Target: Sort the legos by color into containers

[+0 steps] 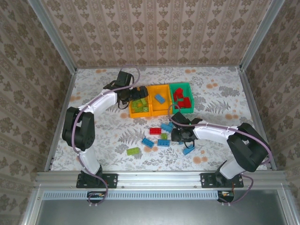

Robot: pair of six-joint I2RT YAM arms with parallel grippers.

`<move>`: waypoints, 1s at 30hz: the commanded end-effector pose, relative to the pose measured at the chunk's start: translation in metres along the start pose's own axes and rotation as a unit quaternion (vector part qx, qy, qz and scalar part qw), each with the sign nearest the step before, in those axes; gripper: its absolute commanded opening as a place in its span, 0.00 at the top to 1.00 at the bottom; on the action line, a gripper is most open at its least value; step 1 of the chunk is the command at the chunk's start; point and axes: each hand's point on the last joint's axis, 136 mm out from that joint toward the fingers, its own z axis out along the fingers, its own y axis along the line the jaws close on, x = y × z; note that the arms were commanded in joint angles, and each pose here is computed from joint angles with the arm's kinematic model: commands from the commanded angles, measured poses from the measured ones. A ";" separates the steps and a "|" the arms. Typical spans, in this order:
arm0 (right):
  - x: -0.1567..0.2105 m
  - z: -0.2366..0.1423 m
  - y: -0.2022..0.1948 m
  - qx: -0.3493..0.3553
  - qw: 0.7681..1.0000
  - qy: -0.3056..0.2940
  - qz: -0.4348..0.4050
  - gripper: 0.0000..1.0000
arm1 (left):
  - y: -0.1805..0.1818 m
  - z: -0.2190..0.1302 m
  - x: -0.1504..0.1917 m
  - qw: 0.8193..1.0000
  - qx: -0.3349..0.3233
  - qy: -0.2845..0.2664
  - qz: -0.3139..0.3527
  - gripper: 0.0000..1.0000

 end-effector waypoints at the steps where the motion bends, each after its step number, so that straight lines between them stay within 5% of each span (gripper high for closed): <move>1: 0.000 -0.001 0.007 -0.007 1.000 0.007 0.000 0.61 | 0.005 -0.013 -0.005 1.000 -0.008 -0.014 0.001 0.00; 7: -0.014 -0.021 0.009 -0.015 1.000 -0.024 -0.003 0.77 | 0.007 -0.011 -0.003 1.000 -0.011 -0.012 -0.002 0.00; 19: -0.131 -0.081 0.069 -0.109 0.985 -0.137 0.006 0.76 | 0.005 -0.013 -0.001 1.000 -0.002 -0.011 0.000 0.00; 30: -0.208 -0.034 0.101 -0.099 0.989 -0.110 -0.003 0.74 | 0.008 -0.026 0.035 0.999 -0.004 0.006 0.052 0.00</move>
